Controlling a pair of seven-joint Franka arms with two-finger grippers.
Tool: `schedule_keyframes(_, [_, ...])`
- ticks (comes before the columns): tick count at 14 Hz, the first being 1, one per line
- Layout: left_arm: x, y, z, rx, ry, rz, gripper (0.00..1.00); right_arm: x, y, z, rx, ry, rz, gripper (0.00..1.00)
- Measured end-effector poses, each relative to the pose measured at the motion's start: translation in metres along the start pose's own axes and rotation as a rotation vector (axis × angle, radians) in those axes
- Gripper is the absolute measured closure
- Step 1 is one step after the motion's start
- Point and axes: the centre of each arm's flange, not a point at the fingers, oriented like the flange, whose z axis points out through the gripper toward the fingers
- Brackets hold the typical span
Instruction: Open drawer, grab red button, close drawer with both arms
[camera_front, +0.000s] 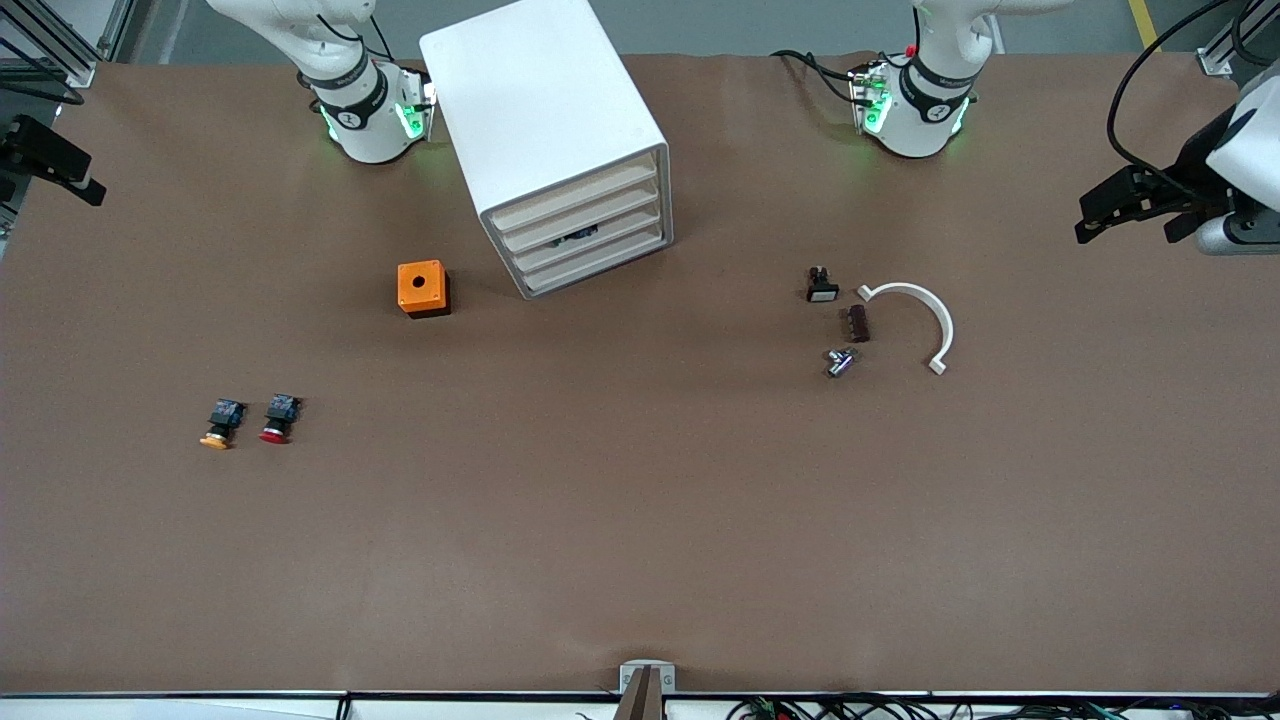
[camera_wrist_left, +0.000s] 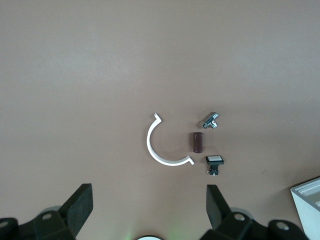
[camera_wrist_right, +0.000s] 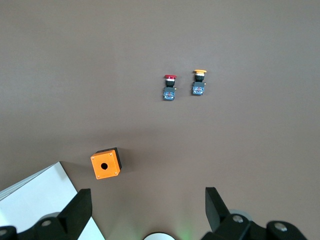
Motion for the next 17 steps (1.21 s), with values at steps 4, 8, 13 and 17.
schedule_keyframes(4, [0.000,0.000,0.000,0.000,0.000,0.000,0.00,0.000,0.002,0.000,-0.016,-0.001,0.002,0.00])
schedule_keyframes(8, [0.000,0.000,0.000,0.000,0.000,0.000,0.00,0.000,0.003,0.000,-0.029,-0.001,0.002,0.00])
schedule_keyframes(13, [0.001,0.000,0.000,0.000,-0.001,0.000,0.00,0.000,0.002,0.000,-0.030,-0.001,0.001,0.00])
schedule_keyframes(17, [0.019,0.001,-0.006,-0.002,0.022,0.001,0.00,0.000,0.002,0.000,-0.030,-0.001,0.001,0.00])
